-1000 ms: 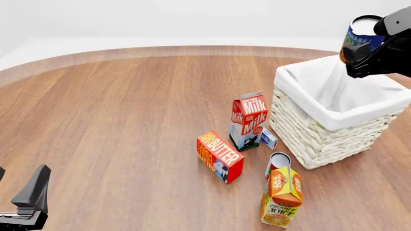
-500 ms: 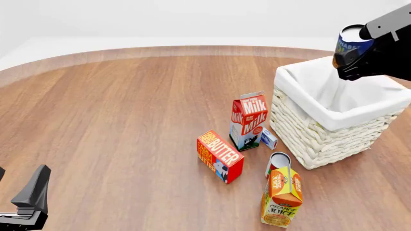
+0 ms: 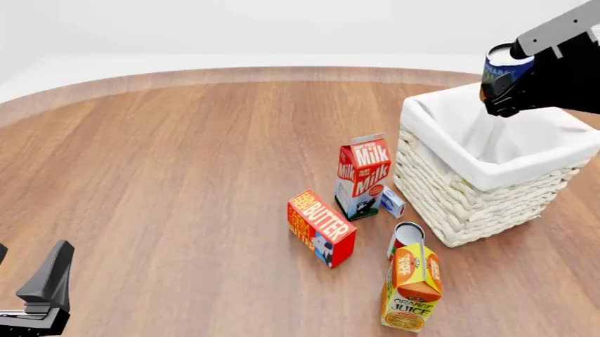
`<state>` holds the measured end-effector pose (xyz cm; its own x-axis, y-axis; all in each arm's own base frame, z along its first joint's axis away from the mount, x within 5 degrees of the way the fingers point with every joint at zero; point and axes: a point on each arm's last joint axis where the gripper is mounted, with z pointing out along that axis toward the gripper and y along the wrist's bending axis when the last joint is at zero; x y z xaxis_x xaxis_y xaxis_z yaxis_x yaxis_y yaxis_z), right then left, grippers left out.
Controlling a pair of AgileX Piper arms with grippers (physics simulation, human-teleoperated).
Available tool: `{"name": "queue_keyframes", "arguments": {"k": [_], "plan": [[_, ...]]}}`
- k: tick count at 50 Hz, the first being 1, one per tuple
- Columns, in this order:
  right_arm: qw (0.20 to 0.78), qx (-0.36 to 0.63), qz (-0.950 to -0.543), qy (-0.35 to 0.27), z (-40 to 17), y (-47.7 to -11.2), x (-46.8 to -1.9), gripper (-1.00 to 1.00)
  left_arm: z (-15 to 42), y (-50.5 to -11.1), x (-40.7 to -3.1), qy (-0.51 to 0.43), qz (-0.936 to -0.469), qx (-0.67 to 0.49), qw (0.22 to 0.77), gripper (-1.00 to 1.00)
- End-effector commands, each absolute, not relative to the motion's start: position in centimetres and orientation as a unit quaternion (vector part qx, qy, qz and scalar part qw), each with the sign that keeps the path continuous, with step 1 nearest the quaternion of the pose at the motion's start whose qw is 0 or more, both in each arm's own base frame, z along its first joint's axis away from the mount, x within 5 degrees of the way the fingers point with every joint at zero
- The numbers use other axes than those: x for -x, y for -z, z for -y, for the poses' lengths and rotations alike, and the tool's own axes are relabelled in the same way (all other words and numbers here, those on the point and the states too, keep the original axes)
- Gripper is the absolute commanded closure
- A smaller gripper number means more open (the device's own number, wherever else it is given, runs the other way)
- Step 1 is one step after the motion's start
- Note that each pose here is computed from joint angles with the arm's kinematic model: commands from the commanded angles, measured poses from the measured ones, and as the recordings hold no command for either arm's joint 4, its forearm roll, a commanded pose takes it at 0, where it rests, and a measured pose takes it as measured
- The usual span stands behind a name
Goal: Pick up the alphabet soup, and put it in the basket.
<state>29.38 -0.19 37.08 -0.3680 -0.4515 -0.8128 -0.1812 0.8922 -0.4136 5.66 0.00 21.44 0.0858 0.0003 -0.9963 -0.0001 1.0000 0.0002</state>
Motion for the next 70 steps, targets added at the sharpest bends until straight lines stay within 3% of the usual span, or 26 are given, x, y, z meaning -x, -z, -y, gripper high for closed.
{"name": "queue_keyframes", "arguments": {"k": [1, 70], "plan": [[0.521, 0.181, -0.825, 0.127, 0.7, -37.1, -30.4, 1.00, 0.0, -21.4, -5.7, 0.000, -0.676, 0.000, 0.737, -1.00], [0.434, 0.174, -0.875, 0.120, 2.6, -29.5, -35.1, 1.00, 0.0, -21.4, -5.7, 0.000, -0.676, 0.000, 0.737, -1.00]]}}
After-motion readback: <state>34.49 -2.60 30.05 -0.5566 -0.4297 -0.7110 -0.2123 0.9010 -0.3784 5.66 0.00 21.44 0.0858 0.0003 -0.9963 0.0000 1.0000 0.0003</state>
